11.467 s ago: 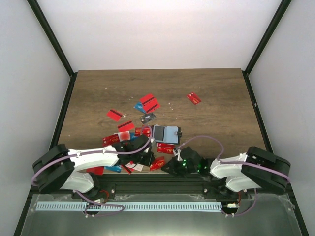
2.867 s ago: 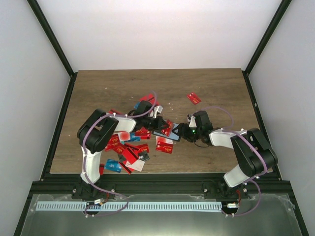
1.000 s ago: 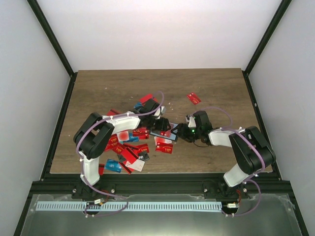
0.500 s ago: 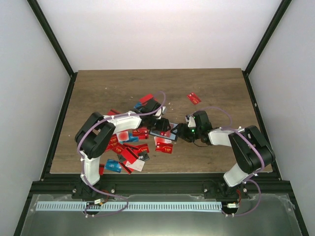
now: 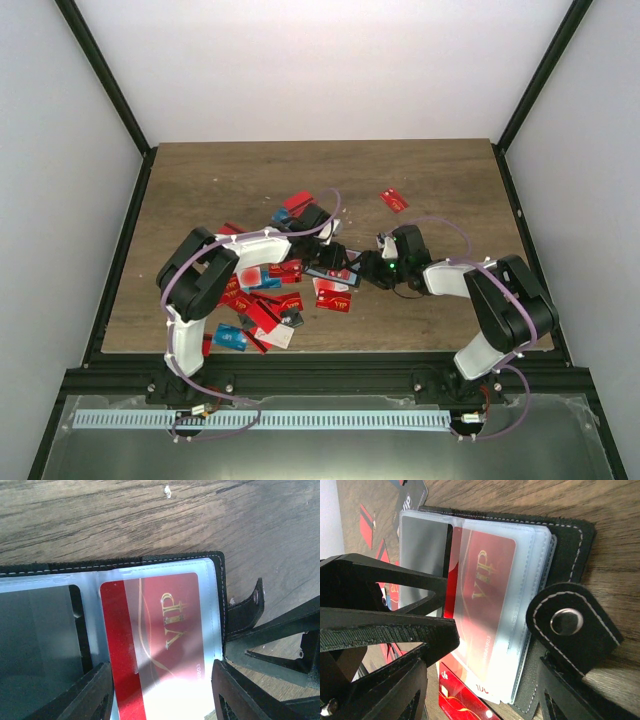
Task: Put the credit cards into the card holder
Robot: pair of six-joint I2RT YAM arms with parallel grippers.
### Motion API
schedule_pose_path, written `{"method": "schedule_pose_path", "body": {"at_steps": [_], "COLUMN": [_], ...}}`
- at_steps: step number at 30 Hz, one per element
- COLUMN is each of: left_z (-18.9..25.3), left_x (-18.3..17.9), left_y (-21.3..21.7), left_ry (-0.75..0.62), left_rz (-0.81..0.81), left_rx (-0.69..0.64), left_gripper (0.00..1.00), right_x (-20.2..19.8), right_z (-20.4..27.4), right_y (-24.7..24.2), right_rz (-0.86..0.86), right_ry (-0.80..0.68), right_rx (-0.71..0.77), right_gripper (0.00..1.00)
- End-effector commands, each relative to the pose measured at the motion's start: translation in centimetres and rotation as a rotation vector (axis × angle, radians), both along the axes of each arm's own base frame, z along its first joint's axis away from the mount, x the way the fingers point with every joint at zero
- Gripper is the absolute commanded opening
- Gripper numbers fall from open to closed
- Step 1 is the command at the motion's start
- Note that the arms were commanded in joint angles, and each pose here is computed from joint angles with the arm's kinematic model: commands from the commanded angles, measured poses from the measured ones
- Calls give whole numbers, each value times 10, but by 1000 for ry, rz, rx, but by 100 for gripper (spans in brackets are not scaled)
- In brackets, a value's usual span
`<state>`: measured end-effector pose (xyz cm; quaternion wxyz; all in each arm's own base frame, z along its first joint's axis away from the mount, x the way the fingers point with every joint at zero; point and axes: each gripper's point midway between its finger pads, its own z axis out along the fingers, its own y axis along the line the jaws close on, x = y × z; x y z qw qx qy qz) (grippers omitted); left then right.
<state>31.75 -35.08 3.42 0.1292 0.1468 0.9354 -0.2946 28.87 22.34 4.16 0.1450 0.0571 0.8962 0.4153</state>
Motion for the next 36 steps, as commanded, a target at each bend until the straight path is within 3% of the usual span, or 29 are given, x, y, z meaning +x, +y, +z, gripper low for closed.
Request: {"method": "schedule_pose_path", "body": {"at_steps": [1,28,36], "left_z": [-11,7,35], "left_x": [-14,-30,-21], "left_y": [-5,-45,-28], "left_ry": [54,58,-14], "left_rz": [-21,-82,-62], "left_rx": [11,-79,-50], "left_gripper": [56,44,51], "right_x": [-7,1,2], "right_z": [-15,-5,3], "right_y": [-1,2,0], "right_rz": [7,19,42], "right_ry": [57,30,1], "right_rx": [-34,-32,-48], "right_gripper": [63,62,62]}}
